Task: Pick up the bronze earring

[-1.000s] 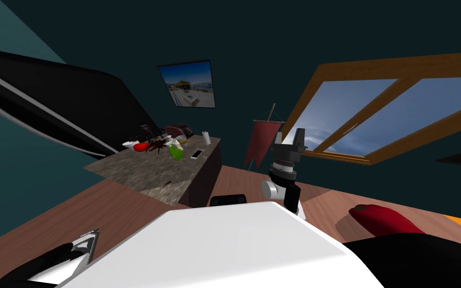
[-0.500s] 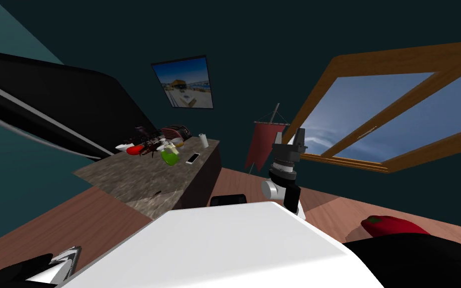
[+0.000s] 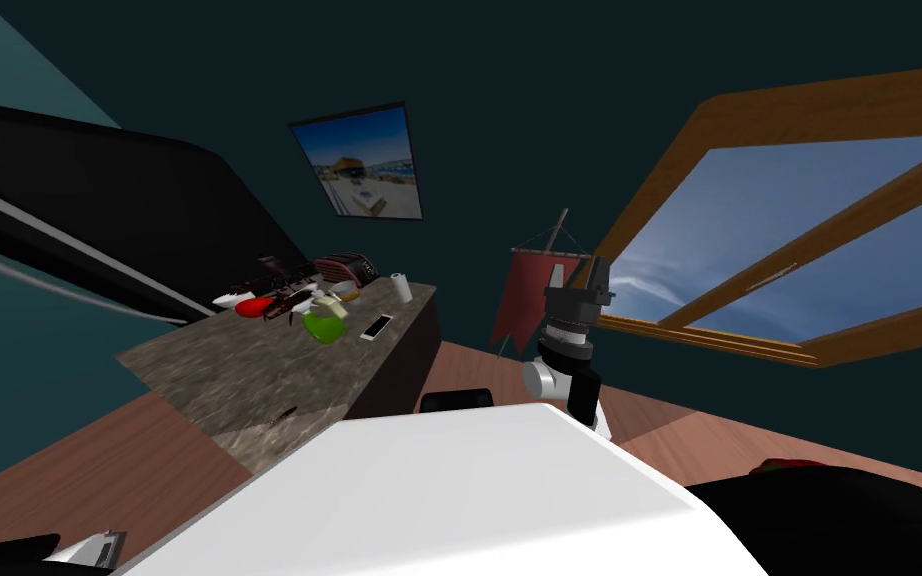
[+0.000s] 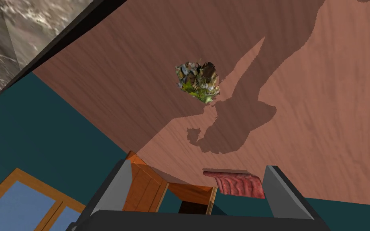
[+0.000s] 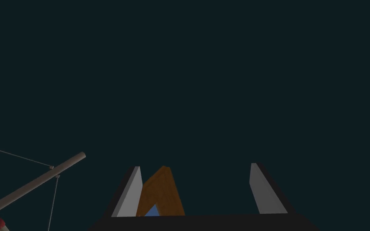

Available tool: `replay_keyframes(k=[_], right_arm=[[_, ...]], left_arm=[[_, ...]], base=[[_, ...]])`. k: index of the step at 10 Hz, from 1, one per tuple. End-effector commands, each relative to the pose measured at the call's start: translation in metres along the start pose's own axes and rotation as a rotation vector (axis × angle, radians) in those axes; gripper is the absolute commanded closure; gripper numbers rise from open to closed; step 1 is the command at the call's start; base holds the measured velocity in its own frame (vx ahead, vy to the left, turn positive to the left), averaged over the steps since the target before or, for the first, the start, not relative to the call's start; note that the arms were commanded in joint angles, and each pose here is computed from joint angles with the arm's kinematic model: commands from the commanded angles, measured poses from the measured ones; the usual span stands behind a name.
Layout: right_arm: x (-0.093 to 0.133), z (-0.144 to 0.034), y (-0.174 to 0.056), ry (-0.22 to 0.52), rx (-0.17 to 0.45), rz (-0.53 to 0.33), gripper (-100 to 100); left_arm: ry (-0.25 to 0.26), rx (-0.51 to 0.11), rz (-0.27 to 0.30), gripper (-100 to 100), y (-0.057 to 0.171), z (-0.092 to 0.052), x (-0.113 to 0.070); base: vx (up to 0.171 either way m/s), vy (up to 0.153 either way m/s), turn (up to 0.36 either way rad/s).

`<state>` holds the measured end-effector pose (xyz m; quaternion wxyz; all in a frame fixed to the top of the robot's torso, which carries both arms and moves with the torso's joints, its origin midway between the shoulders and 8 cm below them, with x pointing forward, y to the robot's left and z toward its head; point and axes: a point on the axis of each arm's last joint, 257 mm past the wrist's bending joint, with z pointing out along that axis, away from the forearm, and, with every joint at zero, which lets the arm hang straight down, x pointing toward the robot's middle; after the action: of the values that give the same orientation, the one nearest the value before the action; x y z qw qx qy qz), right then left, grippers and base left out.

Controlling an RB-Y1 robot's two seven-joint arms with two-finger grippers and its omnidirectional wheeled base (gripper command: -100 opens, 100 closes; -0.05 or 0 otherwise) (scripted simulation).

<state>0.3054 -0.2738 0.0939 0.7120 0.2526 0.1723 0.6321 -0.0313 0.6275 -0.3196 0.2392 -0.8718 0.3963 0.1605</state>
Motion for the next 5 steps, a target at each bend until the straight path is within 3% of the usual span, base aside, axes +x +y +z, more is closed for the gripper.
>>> replay_keyframes(k=[1,2,3,5], right_arm=[[0.0,0.0,0.0,0.0,0.0,0.0,0],[0.0,0.0,0.0,0.0,0.0,0.0,0],[0.0,0.0,0.0,0.0,0.0,0.0,0],[0.0,0.0,0.0,0.0,0.0,0.0,0]], left_arm=[[0.006,-0.061,-0.029,-100,0.011,0.001,-0.007],[0.004,-0.07,-0.029,-100,0.013,0.001,-0.008],[0.013,-0.119,-0.052,-100,0.022,0.002,-0.012],[0.024,-0.165,-0.074,-100,0.03,0.001,-0.014]], base=[[0.217,-0.046,0.018],[0.178,-0.039,0.017],[0.154,-0.028,0.016],[0.234,-0.054,0.016]])
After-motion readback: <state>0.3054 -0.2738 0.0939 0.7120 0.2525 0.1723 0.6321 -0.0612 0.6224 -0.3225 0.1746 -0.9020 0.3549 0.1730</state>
